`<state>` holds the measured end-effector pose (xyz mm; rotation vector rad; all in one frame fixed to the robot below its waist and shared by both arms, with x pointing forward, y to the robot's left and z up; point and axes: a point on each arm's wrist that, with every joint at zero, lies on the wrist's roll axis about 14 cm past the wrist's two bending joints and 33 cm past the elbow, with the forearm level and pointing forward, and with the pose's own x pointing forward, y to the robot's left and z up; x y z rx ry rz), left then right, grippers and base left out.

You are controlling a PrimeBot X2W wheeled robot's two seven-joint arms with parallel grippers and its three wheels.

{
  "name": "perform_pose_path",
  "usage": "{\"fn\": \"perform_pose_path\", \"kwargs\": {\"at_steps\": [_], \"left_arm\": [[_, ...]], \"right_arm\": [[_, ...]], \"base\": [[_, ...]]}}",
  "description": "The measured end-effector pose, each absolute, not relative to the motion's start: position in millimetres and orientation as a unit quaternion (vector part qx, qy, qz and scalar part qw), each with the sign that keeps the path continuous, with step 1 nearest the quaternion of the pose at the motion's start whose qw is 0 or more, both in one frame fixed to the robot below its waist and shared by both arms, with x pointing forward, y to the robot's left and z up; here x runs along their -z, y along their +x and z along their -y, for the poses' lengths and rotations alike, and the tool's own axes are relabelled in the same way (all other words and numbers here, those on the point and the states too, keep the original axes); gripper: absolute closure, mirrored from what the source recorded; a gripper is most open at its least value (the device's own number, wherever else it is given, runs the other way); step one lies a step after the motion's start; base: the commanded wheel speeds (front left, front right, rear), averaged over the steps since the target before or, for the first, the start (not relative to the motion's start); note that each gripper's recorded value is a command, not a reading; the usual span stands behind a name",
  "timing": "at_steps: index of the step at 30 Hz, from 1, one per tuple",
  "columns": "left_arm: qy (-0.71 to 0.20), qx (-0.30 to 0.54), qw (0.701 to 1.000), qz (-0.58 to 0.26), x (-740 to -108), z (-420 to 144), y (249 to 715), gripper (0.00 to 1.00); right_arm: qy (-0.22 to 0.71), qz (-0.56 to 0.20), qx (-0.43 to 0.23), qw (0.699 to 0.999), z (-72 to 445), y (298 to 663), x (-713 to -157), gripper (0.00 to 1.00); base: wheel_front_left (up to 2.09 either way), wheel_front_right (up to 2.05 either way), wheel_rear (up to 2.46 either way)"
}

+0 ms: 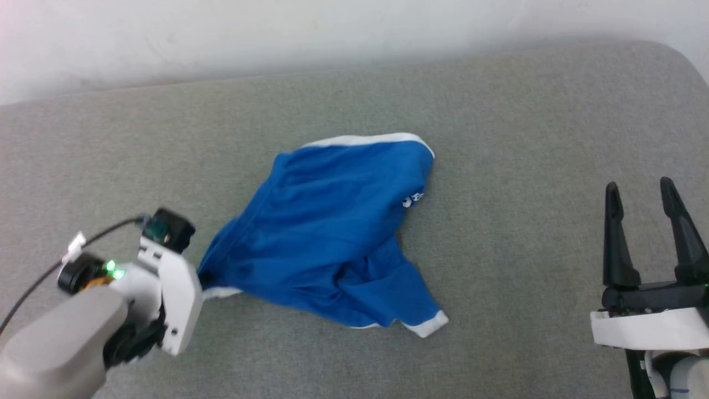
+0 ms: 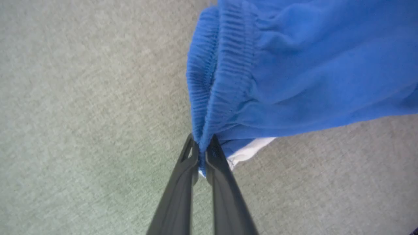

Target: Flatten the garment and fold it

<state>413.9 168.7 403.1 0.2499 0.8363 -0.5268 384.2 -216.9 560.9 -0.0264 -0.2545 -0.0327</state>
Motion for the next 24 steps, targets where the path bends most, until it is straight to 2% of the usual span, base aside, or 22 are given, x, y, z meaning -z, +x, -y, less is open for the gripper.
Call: {"fn": "perform_pose_path", "kwargs": {"at_steps": [3, 5, 11, 14, 20, 24], "left_arm": [[0.123, 0.224, 0.872, -0.418, -393, -188, 398, 1.0], [0.113, 0.212, 0.887, -0.395, -398, -189, 399, 0.0], [0.078, 0.17, 0.958, -0.217, -453, -182, 425, 0.0], [0.072, 0.138, 0.98, -0.127, -479, -186, 427, 0.0], [0.062, 0.054, 0.997, -0.011, -525, -195, 421, 0.0], [0.053, -0.002, 0.996, 0.069, -561, -203, 408, 0.0]], "right_arm": [[-0.027, 0.131, -0.001, 0.991, 205, 385, -564, 0.0], [-0.037, 0.136, -0.015, 0.99, 196, 386, -568, 0.0], [-0.085, 0.19, -0.075, 0.975, 171, 395, -604, 0.0], [-0.11, 0.206, -0.131, 0.964, 151, 399, -615, 0.0], [-0.148, 0.172, -0.242, 0.944, 119, 406, -599, 0.0], [-0.16, 0.086, -0.322, 0.929, 92, 406, -567, 0.0]], "base": [[0.0, 0.0, 0.0], [0.0, 0.0, 0.0], [0.0, 0.0, 0.0], [0.0, 0.0, 0.0], [0.0, 0.0, 0.0], [0.0, 0.0, 0.0]]}}
